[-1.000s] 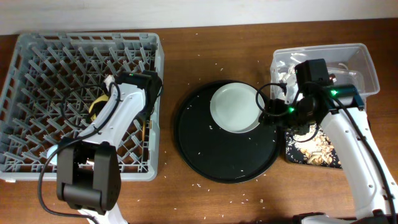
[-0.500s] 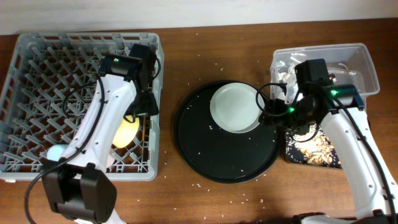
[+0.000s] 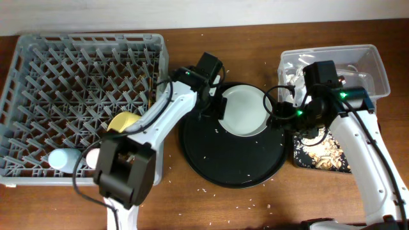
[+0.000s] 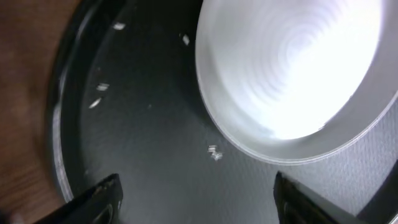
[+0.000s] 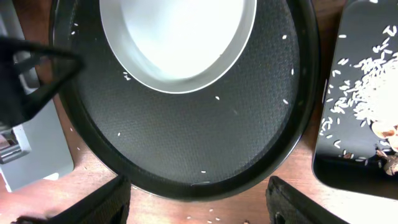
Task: Sort waste into correct bins and load items into the dishwasher rack
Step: 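Lift the white plate with the left gripper into the rack, then stand the white plate upright in the rack and release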
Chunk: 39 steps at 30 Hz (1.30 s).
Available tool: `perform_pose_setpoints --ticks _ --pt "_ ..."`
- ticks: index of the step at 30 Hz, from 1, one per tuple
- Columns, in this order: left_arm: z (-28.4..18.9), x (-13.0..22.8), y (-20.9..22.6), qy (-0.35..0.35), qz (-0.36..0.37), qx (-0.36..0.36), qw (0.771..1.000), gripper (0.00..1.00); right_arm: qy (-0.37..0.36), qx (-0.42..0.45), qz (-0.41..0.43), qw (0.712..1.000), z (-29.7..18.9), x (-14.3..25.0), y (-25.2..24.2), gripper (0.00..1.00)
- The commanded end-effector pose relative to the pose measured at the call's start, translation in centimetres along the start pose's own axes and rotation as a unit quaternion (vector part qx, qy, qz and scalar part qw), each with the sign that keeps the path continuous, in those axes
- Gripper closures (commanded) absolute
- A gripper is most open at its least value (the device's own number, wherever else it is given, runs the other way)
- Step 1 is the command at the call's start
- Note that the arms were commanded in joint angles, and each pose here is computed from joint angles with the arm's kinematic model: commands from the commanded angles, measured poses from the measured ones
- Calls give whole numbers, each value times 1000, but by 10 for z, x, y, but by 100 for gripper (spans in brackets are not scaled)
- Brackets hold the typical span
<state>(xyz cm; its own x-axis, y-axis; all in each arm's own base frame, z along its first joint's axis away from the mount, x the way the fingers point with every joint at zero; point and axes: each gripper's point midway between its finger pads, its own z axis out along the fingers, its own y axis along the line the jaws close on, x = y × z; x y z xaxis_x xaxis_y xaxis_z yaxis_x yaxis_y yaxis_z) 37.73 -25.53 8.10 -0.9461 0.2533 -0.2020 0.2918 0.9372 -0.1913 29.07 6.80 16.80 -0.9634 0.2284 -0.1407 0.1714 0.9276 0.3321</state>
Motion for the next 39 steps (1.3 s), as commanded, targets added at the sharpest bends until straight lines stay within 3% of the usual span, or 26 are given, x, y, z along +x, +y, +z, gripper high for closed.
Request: perform_pose_setpoints --ticks 1,4,7,10,12,16,17,19,20,21,22,26,31,35,39 --pt "55 8 -9 43 -13 40 998 33 -16 4 -6 1000 -7 -4 0 29" --pt "85 10 -6 56 -17 43 997 56 -10 6 -5 1000 -7 -2 -1 29" --pt "83 2 -7 46 -16 46 998 100 -8 6 -4 1000 -5 0 -2 29" --pt "35 -20 4 36 -37 39 998 100 -8 6 -4 1000 -5 0 -2 29" --pt "-21 -43 35 5 -63 0 998 100 -8 6 -4 1000 -5 0 -2 29" --pt "-162 -53 136 -80 -119 -122 982 100 -8 6 -4 1000 -5 -1 -2 29" --pt "-190 -45 165 -94 -138 -166 972 100 -8 6 -4 1000 -5 -1 -2 29" --pt "-261 -10 246 -118 -204 -308 922 100 -8 6 -4 1000 -5 -1 -2 29" --pt "-293 13 283 -118 -236 -382 886 100 -8 6 -4 1000 -5 -1 -2 29" --pt "-304 22 298 -115 -249 -409 870 100 -8 6 -4 1000 -5 -1 -2 29" --pt "-313 36 320 -105 -271 -435 852 100 -9 6 -4 1000 -5 -1 -2 29" --pt "-312 48 357 -93 -303 -464 827 100 -8 6 -4 1000 -5 0 -2 28" --pt "-277 36 362 -77 -272 -470 837 100 -8 6 -4 1000 -5 0 -2 28" --pt "-271 18 355 -86 -232 -527 813 100 -8 6 -4 1000 -5 0 -2 28" --pt "-250 5 350 -93 -212 -527 818 100 -8 6 -4 1000 -5 0 -2 27"
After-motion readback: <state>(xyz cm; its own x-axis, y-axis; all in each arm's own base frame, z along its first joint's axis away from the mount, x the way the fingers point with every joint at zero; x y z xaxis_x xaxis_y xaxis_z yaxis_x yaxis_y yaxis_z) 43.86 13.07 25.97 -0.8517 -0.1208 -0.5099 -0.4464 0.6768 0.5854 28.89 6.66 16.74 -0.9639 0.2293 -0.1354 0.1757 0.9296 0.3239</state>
